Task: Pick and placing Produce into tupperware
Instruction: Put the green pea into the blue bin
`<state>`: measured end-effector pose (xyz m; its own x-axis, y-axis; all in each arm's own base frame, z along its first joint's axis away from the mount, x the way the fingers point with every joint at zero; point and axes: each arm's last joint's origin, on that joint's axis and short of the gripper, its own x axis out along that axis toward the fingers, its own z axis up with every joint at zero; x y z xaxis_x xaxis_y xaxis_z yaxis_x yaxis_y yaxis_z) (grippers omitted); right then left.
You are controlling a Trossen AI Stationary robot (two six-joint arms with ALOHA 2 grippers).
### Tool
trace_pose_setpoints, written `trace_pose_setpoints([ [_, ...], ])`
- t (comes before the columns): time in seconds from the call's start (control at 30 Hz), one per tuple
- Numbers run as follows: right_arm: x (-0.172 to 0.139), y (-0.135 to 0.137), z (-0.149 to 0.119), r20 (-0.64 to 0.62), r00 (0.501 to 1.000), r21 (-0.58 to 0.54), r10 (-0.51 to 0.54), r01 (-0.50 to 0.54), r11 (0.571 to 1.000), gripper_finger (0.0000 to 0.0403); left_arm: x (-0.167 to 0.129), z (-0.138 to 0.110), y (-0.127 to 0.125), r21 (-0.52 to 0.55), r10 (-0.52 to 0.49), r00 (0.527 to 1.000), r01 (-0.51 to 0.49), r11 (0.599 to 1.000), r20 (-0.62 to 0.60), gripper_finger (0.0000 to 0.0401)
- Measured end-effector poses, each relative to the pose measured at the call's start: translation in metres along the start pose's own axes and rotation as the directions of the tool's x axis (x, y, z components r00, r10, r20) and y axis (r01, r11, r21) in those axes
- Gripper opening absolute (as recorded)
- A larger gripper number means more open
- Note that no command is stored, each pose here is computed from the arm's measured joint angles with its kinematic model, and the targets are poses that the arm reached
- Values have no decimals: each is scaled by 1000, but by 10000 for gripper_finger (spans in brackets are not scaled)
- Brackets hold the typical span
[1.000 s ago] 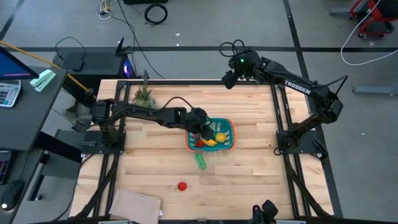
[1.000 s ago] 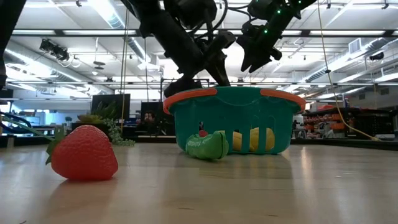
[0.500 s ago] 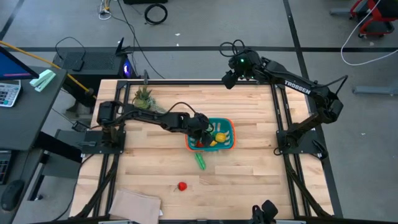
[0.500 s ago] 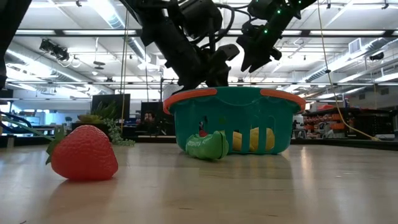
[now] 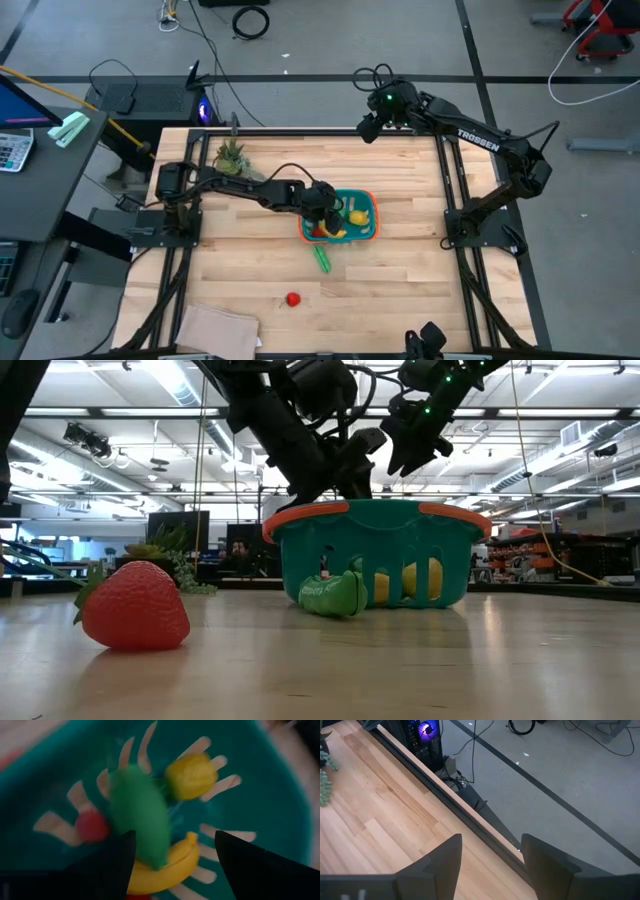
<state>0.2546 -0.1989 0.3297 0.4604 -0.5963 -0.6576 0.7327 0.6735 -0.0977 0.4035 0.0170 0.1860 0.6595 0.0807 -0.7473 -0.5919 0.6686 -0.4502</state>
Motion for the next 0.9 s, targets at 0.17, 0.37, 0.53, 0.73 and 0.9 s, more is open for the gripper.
trace_pose_setpoints([
  [0.17, 0, 0, 0, 0, 1000, 0, 0, 0, 1000, 214, -23, 21, 0, 13, -71, 996, 70, 997, 55, 266],
  [0.37, 0, 1, 0, -1, 1000, -47, 29, -29, 998, 214, -68, 46, 4, 23, -172, 981, 171, 985, 90, 254],
  [0.53, -2, 12, -1, -14, 964, -134, 264, -263, 955, 214, -105, 51, 0, 46, -273, 960, 271, 962, 62, 245],
  [0.73, -20, 47, -3, -42, 792, -129, 609, -609, 783, 214, -140, 37, -1, 24, -300, 952, 302, 953, -56, 231],
  [0.9, -47, 86, -10, -105, 590, -87, 801, -807, 584, 214, -160, 20, -1, 39, -259, 953, 268, 963, -156, 219],
])
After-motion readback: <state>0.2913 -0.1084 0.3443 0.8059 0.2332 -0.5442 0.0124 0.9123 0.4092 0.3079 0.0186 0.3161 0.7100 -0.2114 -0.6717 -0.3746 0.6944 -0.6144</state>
